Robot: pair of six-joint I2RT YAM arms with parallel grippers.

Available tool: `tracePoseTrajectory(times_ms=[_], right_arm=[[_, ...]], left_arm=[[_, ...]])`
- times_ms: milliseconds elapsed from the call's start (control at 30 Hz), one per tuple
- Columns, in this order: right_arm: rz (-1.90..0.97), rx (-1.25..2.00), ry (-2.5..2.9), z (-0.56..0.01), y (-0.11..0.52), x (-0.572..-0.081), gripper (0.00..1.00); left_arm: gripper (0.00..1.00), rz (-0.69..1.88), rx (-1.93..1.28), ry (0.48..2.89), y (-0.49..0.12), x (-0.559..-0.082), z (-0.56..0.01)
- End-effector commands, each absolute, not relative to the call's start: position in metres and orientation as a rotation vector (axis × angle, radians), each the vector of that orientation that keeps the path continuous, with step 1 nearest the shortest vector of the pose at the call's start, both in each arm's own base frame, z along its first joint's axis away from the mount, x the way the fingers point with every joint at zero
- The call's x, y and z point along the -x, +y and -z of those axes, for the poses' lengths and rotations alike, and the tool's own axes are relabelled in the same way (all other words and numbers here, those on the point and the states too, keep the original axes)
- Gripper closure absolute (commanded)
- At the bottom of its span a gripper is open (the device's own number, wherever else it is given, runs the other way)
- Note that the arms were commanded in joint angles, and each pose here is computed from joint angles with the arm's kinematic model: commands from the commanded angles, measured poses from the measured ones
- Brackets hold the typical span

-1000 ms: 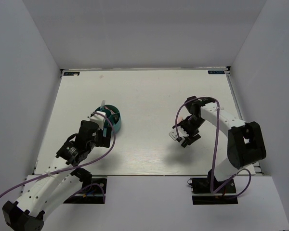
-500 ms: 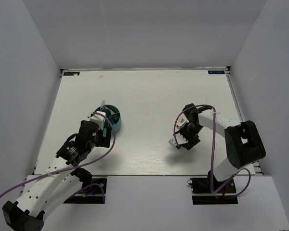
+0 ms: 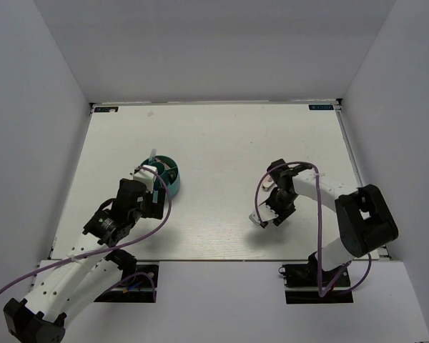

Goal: Sort the stationery into containers
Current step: Pick up the pen from the center of the board, then place the pen in the storage box.

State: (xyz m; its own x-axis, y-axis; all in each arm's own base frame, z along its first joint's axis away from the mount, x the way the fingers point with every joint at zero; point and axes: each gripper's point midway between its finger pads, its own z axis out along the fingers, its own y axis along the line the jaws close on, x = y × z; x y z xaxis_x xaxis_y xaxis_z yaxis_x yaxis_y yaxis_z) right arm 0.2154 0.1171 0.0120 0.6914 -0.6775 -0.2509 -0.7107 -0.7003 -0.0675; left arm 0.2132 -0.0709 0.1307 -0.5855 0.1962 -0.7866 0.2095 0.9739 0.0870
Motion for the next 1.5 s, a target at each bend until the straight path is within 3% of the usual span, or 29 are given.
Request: tracePoseTrajectory(times_ms=[0,133,300,533,567,600,633,800,967,1233,1467], right_arm=[[-0.271,2.805,1.123,0.014,0.105,-0.212,0.51],[-0.297,2.817,1.129,0.015,0.103,-0.204,0.66],[-0.386,2.74,1.291,0.002,0.113,-0.196,0.74],[-0.656,2.113,1.684,-0.107,0.221,-0.24,0.86],[-0.699,2.017,1.771,-0.117,0.231,-0.242,0.9],[-0.741,1.91,1.869,-0.125,0.241,-0.244,0.99],[-0.79,1.829,1.82,-0.156,0.265,-0.259,1.0],[-1.076,1.426,1.963,-0.207,0.327,-0.272,1.0],[-1.334,1.252,1.741,-0.247,0.385,-0.279,1.0],[-1.741,0.94,1.599,-0.27,0.445,-0.275,1.0],[-1.913,0.808,1.502,-0.287,0.467,-0.281,1.0]], left_arm=[[0.0,0.022,-0.259,2.163,-0.07,-0.218,-0.149],[0.0,0.02,-0.261,2.167,-0.07,-0.218,-0.148],[0.0,0.011,-0.25,2.159,-0.068,-0.218,-0.15],[0.0,-0.046,-0.196,2.124,-0.056,-0.22,-0.156],[0.0,-0.066,-0.181,2.114,-0.053,-0.221,-0.156],[0.0,-0.072,-0.173,2.105,-0.051,-0.222,-0.157],[0.0,-0.086,-0.147,2.081,-0.046,-0.222,-0.162],[0.0,-0.156,-0.008,1.993,-0.024,-0.223,-0.176],[0.0,-0.234,0.183,1.905,0.004,-0.217,-0.2],[0.0,-0.28,0.298,1.901,0.024,-0.198,-0.204],[0.0,-0.31,0.337,1.911,0.033,-0.188,-0.195]])
